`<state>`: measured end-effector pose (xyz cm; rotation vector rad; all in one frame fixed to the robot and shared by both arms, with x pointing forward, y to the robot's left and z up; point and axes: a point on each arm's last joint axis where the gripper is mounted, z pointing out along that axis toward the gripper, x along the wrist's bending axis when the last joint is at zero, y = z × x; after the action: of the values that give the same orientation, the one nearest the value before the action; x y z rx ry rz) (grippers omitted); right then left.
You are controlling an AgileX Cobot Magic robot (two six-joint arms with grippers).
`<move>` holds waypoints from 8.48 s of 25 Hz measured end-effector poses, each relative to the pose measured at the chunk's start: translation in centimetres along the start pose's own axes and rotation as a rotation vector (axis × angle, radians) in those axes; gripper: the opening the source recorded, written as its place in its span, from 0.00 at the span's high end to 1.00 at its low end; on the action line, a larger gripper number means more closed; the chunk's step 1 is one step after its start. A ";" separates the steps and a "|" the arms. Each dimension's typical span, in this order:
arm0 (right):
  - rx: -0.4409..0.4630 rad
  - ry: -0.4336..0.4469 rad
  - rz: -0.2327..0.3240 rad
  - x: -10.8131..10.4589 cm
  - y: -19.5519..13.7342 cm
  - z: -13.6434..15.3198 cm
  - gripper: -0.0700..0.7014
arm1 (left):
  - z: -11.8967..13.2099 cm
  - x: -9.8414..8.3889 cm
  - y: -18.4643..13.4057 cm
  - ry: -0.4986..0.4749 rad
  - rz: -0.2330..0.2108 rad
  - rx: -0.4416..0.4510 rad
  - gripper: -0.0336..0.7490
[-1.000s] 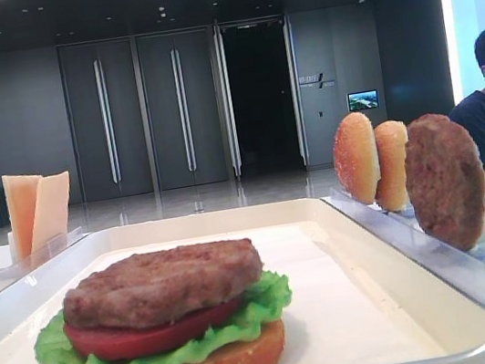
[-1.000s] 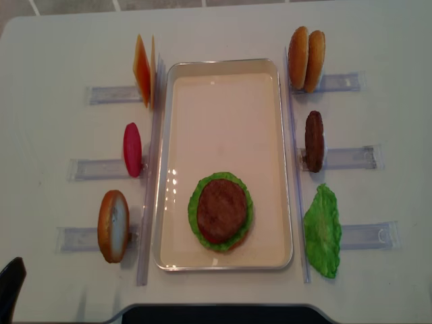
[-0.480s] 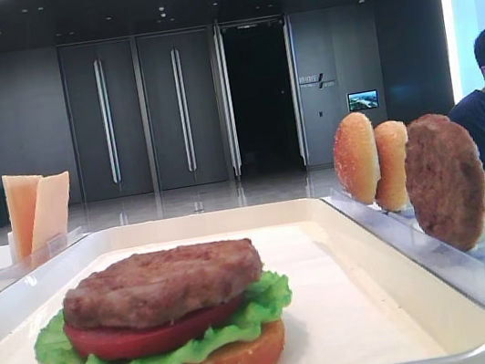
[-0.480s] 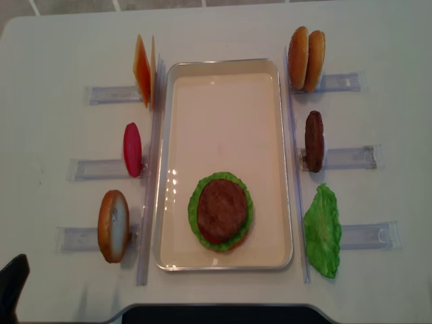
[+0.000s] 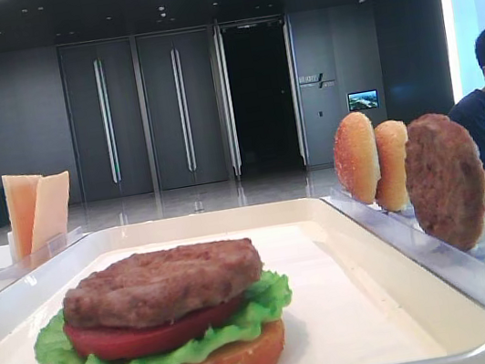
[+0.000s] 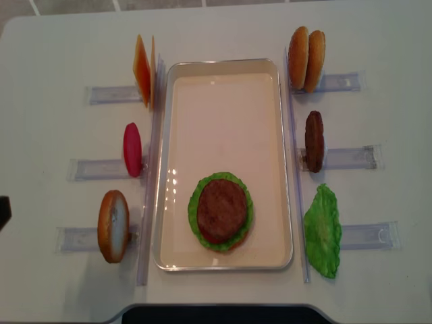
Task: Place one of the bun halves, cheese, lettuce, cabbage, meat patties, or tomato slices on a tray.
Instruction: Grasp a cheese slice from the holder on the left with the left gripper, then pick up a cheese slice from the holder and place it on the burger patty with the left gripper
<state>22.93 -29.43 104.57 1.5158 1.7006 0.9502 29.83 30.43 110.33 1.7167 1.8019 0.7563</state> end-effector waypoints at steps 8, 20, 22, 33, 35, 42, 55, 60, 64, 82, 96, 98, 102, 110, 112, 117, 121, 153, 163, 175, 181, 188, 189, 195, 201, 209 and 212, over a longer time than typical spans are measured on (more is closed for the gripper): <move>0.000 0.000 0.000 0.0 0.0 0.0 0.32 | 2.3 0.1 6.9 0.014 -0.002 0.148 0.34; 0.000 0.000 0.000 0.0 0.0 0.0 0.32 | 10.4 0.1 15.6 0.019 -0.040 0.363 0.34; 0.000 0.000 0.000 0.0 0.0 0.0 0.32 | 11.8 0.1 17.2 0.020 -0.046 0.370 0.34; 0.000 0.000 0.000 0.0 0.0 0.0 0.32 | 20.0 0.3 24.2 0.051 -0.067 0.353 0.34; 0.000 0.000 0.000 0.0 0.0 0.0 0.32 | 21.0 0.4 25.0 0.054 -0.067 0.345 0.34; 0.000 0.000 0.000 0.0 0.0 0.0 0.32 | 24.5 0.4 25.9 0.060 -0.070 0.358 0.34; 0.000 0.000 0.000 0.0 0.0 0.0 0.32 | 26.2 -4.2 25.3 0.107 -0.038 0.378 0.34; 0.000 0.000 0.000 0.0 0.0 0.0 0.32 | 27.9 -8.3 24.1 0.100 -0.049 0.412 0.34; 0.000 0.000 0.000 0.0 0.0 0.0 0.32 | 29.3 -10.9 22.9 0.095 -0.058 0.448 0.34; 0.000 0.000 0.000 0.0 0.0 0.0 0.32 | 30.3 -14.1 21.5 0.106 -0.104 0.472 0.34; 0.000 0.000 0.000 0.0 0.0 0.0 0.32 | 30.8 -15.3 21.1 0.082 -0.106 0.461 0.34; 0.000 0.000 0.000 0.0 0.0 0.0 0.32 | 31.5 -15.5 20.7 0.087 -0.099 0.475 0.34; 0.000 0.000 0.000 0.0 0.0 0.0 0.32 | 32.4 -16.2 19.9 0.089 -0.080 0.499 0.34; 0.000 0.000 0.000 0.0 0.0 0.0 0.32 | 33.5 -16.8 19.2 0.093 -0.046 0.506 0.34; 0.000 0.000 0.000 0.0 0.0 0.0 0.32 | 33.5 -16.8 19.2 0.092 -0.025 0.504 0.34; 0.000 0.000 0.000 0.0 0.0 0.0 0.32 | 33.6 -16.8 19.2 0.084 0.008 0.502 0.39; 0.000 0.001 0.000 0.0 0.0 0.0 0.32 | 34.2 -16.8 18.8 0.084 0.023 0.514 0.40; 0.000 0.001 0.000 0.0 0.0 0.0 0.32 | 35.2 -16.3 19.0 0.063 0.132 0.545 0.93; 0.000 0.001 0.000 0.0 0.0 0.0 0.32 | 31.4 -15.4 21.6 0.015 0.116 0.470 0.93; 0.000 0.002 0.001 0.0 0.0 0.0 0.32 | 22.8 -12.9 24.7 -0.055 0.055 0.341 0.93; 0.000 0.003 0.002 0.0 0.0 0.0 0.32 | 19.9 -12.1 23.6 -0.079 0.045 0.349 0.93; 0.000 0.003 0.002 0.0 0.0 0.0 0.32 | 17.3 -12.0 21.6 -0.151 0.009 0.395 0.93; 0.000 0.003 0.002 0.0 0.0 0.0 0.32 | 16.9 -12.2 21.3 -0.163 0.012 0.398 0.93; 0.000 0.003 0.002 0.0 0.0 0.0 0.32 | 15.1 -14.3 20.5 -0.234 0.045 0.400 0.93; 0.000 0.003 0.002 0.0 0.0 0.0 0.32 | 16.0 -15.4 18.6 -0.323 0.018 0.481 0.93; 0.000 0.003 0.002 0.0 0.0 0.0 0.32 | 18.8 -16.8 14.3 -0.504 -0.012 0.547 0.93; 0.000 0.003 0.002 0.0 0.0 0.0 0.32 | 19.2 -17.6 13.1 -0.611 -0.017 0.542 0.93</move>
<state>22.93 -29.40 104.57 1.5164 1.7018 0.9541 53.55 13.93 106.20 1.9641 1.6435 -0.2956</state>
